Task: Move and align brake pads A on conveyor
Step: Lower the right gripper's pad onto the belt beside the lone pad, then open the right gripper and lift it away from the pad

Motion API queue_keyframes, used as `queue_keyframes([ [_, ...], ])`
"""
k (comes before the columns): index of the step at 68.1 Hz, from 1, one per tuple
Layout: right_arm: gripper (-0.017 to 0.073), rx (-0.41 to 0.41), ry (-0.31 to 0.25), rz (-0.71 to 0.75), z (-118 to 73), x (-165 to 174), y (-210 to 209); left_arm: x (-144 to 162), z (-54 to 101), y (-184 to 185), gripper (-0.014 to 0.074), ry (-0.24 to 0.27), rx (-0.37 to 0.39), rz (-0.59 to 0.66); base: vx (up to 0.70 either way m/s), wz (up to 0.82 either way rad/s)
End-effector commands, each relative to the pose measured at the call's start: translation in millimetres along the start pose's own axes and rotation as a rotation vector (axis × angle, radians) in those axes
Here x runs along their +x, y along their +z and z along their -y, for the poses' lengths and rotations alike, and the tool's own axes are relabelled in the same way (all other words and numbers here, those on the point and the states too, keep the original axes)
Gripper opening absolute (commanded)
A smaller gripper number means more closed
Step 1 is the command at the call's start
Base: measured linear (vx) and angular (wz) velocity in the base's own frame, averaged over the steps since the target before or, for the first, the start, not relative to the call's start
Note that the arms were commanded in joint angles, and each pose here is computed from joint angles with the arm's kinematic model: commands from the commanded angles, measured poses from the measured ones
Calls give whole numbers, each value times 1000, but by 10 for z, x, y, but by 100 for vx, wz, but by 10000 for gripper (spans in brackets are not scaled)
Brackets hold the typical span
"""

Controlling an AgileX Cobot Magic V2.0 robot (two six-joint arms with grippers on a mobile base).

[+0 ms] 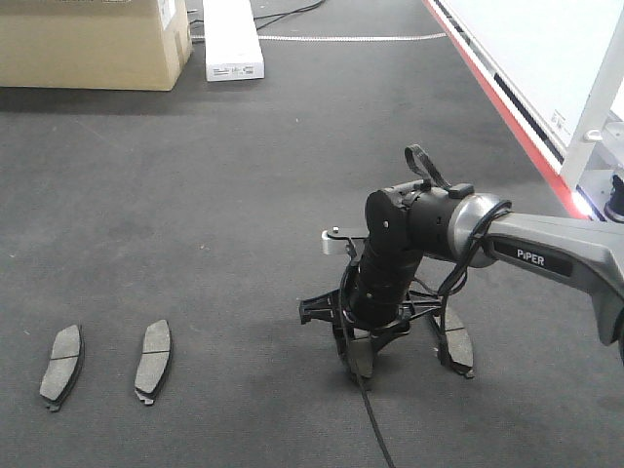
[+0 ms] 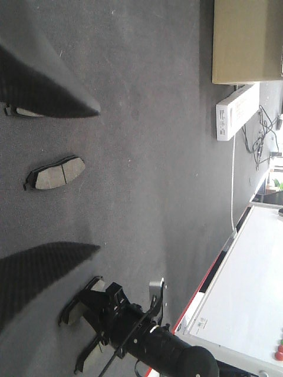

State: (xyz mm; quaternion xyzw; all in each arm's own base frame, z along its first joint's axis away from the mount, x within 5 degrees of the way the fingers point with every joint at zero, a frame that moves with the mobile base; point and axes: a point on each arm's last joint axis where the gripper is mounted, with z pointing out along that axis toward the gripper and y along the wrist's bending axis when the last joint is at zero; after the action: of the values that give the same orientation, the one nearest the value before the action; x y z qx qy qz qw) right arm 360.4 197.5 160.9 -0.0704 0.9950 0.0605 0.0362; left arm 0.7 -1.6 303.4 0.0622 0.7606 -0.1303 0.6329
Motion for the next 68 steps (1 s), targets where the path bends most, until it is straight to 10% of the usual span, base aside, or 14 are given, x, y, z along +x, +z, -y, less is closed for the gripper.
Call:
queue_keyframes([
  [1,449,-18,-11,90,-21,-57,-319,-115,17,-3,451,-5,20,66,0,0],
  [32,461,68,-88,369,-56,289,-1527,-115,17,-3,451,-5,20,66,0,0],
  [68,453,31,-129,718,503,1613,-2215,-115,17,-3,451,-5,20,66,0,0],
])
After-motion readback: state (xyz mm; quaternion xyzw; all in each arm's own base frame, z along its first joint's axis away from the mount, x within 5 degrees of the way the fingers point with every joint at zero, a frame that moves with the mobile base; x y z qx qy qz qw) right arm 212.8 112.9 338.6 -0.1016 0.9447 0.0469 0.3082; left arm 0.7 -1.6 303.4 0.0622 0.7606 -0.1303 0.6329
